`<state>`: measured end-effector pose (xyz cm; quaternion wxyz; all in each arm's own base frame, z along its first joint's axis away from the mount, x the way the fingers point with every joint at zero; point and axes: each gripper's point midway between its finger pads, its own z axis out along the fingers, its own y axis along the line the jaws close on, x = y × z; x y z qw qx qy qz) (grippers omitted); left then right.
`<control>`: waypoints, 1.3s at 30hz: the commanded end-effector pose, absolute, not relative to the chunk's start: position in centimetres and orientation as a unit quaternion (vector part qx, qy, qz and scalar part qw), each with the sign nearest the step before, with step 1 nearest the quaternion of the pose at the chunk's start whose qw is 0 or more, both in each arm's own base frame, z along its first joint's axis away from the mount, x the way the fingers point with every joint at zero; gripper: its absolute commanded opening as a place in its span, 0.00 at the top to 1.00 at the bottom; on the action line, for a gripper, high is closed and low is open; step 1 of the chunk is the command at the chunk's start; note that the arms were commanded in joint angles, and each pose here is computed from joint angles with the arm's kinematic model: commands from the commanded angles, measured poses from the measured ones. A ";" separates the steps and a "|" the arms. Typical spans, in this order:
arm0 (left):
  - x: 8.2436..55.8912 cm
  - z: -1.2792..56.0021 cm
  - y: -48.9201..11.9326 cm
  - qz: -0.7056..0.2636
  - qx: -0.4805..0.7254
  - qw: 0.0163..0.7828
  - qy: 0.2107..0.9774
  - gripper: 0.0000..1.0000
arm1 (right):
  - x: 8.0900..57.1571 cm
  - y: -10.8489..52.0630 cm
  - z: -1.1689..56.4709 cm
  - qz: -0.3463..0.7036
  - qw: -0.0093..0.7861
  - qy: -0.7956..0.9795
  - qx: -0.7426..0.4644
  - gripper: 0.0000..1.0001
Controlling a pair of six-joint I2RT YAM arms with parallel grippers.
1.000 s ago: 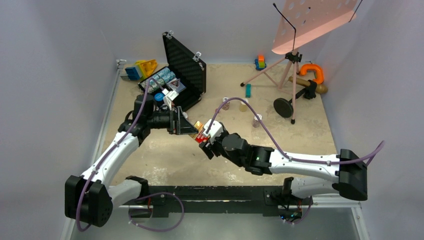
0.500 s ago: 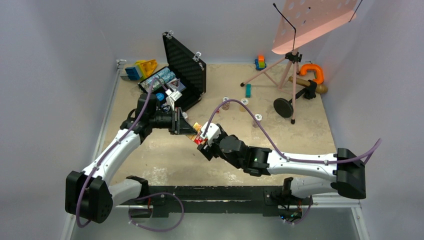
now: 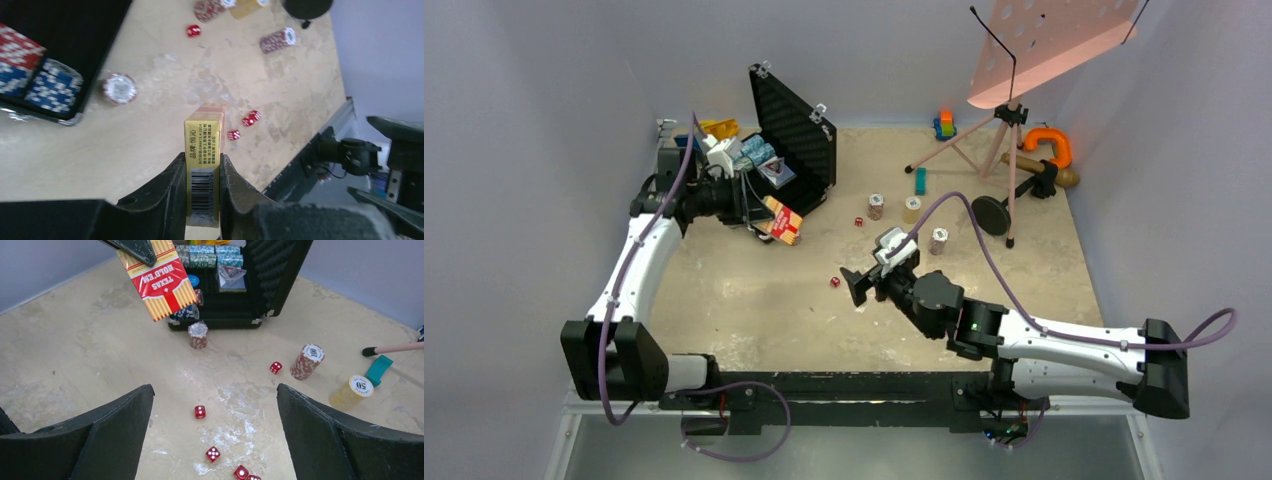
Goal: Pack up texas hold em set
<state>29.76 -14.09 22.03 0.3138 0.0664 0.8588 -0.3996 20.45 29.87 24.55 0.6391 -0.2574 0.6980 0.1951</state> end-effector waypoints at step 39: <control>52.4 14.6 -0.4 -0.244 0.194 0.318 0.896 1.00 | 19.1 27.4 23.3 0.245 0.667 0.660 -0.243 0.01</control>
